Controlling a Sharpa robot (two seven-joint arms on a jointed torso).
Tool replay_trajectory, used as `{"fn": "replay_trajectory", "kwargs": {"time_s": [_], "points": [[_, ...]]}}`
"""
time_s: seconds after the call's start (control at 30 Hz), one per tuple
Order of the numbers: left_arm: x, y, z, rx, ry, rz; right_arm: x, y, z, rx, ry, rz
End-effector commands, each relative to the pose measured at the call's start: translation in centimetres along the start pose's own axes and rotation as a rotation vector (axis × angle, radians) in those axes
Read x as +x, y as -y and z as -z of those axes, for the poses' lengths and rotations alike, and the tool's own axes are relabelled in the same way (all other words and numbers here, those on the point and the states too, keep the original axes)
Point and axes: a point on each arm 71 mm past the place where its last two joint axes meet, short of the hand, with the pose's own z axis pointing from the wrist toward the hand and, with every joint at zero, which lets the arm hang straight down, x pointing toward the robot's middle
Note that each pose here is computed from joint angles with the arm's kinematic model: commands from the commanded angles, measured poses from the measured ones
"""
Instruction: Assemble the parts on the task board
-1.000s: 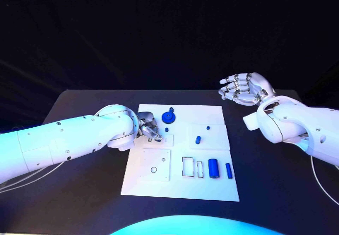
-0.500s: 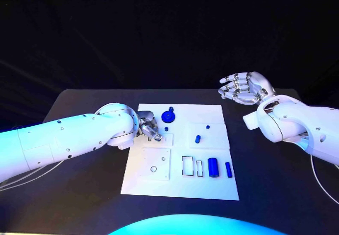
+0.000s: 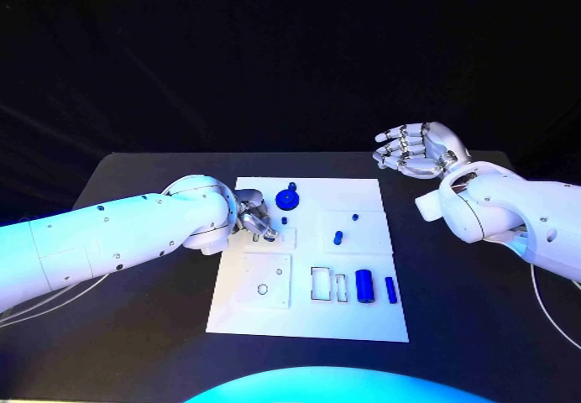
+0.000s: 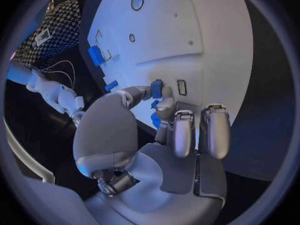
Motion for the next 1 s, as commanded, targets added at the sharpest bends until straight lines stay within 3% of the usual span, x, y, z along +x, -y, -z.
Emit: {"fn": "replay_trajectory", "kwargs": {"time_s": [0.03,1.0], "points": [[1.28,-0.19,-0.25,-0.015,-0.069,-0.027,0.18,-0.05,0.04,-0.003,-0.019,-0.004],[1.33,-0.09,-0.51,-0.017,-0.079,-0.035,0.16,-0.04,0.01,-0.002,-0.016,0.001]]}}
